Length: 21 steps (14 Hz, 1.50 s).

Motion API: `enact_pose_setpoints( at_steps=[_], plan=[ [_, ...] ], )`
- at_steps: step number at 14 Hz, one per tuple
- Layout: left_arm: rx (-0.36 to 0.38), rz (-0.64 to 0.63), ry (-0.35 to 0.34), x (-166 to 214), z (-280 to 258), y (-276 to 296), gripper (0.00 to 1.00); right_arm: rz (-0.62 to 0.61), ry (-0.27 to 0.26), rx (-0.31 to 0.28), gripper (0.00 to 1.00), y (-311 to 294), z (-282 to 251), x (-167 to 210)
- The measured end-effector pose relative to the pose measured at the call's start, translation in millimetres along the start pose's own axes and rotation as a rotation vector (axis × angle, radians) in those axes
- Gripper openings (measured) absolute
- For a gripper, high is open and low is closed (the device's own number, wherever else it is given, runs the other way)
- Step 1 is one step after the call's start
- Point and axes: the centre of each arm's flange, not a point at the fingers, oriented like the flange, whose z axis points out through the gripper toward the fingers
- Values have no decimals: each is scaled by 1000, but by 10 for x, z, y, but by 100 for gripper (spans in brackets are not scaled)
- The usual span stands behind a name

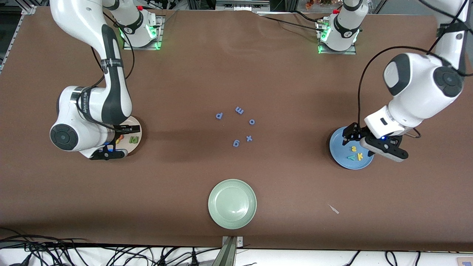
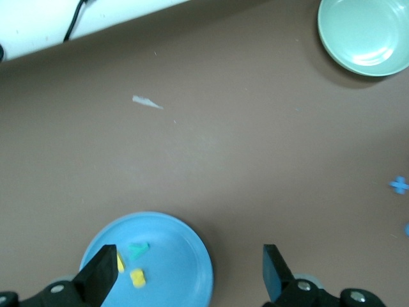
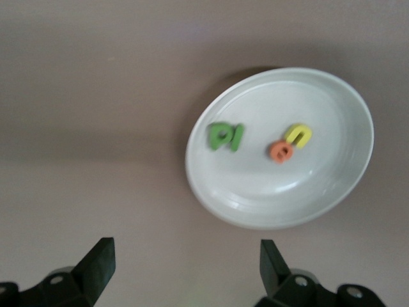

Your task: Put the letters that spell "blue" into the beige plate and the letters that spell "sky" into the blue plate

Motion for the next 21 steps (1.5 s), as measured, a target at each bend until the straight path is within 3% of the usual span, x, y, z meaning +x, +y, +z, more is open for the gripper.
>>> enact_pose_setpoints(
  at_steps=[3,7,12,16,21],
  plan=[
    [24,-83,-109,46,-547,149,100,-7,-20,-8,100,-213,-427,-161],
    [35,-119,-227,-91,-1555,321,100,-36,51,-74,100,-351,-947,-461],
    [52,-204,-221,-488,-2566,53,100,-23,184,22,100,172,-1635,-1030],
    [52,-229,-222,-564,-2650,17,100,33,278,69,100,687,-1963,-1507],
    [52,-286,-256,-564,-2500,-7,100,93,297,91,100,1119,-2139,-1841]
  ],
)
